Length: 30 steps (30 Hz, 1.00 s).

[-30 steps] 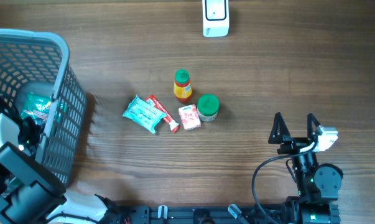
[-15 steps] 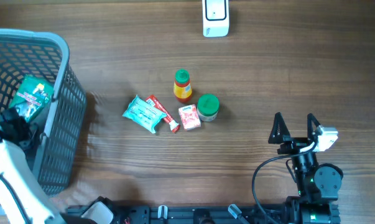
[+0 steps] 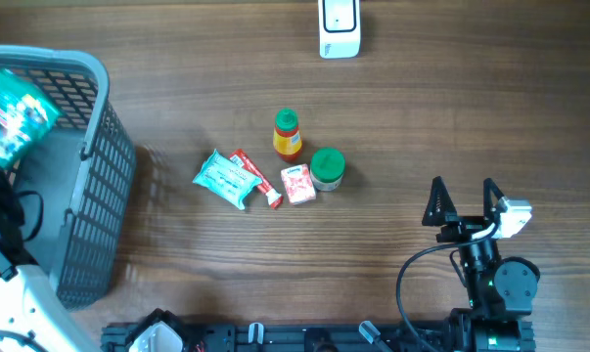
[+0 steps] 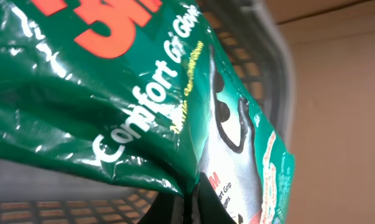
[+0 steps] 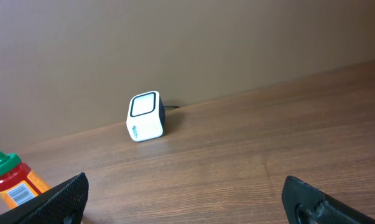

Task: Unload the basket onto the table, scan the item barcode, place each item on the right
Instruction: 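Carry the green gloves bag over and lay it right of the jar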

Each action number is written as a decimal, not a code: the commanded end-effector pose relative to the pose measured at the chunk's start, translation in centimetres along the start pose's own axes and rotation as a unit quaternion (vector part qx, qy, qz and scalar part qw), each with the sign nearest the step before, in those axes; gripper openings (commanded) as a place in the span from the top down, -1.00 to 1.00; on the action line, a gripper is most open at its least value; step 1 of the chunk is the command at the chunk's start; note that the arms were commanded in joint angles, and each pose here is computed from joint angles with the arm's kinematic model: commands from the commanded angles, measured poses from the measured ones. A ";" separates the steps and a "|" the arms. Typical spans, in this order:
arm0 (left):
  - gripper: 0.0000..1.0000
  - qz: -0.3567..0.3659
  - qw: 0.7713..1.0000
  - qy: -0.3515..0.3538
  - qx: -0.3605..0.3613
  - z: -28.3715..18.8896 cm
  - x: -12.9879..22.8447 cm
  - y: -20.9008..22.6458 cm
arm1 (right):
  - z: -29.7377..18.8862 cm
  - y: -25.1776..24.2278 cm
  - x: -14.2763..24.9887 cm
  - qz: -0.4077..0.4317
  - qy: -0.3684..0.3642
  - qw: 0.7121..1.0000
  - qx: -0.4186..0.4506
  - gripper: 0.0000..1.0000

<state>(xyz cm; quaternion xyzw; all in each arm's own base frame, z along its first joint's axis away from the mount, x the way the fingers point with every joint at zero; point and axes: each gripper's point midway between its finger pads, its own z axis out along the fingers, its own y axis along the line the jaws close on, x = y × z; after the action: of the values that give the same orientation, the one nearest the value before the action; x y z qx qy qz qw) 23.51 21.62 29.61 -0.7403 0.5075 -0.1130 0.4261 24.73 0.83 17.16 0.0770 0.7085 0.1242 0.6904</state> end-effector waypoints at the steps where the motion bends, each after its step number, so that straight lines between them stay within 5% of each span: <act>1: 0.92 0.026 0.994 0.042 0.096 -3.5 0.9 -5.3 | 0.0 -0.1 -0.1 0.003 -0.003 1.000 0.003 -0.99; 4: 0.92 0.108 0.968 0.106 0.202 -6.7 3.8 -10.0 | 0.0 -0.1 -0.1 0.003 -0.003 1.000 0.003 -1.00; 12: 0.92 0.382 0.817 0.237 0.362 -14.7 16.2 -12.3 | 0.0 -0.1 -0.1 0.003 -0.003 1.000 0.003 -0.99; 16: 0.92 0.443 0.777 0.253 0.368 -15.2 20.2 -11.7 | 0.0 -0.1 -0.1 0.003 -0.003 1.000 0.003 -0.99; 24: 0.92 0.534 0.635 0.326 0.453 -19.7 29.6 -10.4 | 0.0 -0.1 -0.1 0.003 -0.003 1.000 0.003 -0.99; 30: 0.92 0.572 0.586 0.375 0.434 -19.6 34.6 -7.7 | 0.0 -0.1 -0.1 0.003 -0.003 1.000 0.003 -1.00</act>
<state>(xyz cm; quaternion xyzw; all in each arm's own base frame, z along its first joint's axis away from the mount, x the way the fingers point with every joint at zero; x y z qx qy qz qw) 32.37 -15.40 38.89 0.0501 0.8260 -0.3301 0.4542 24.73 0.83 17.16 0.0770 0.7085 0.1242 0.6904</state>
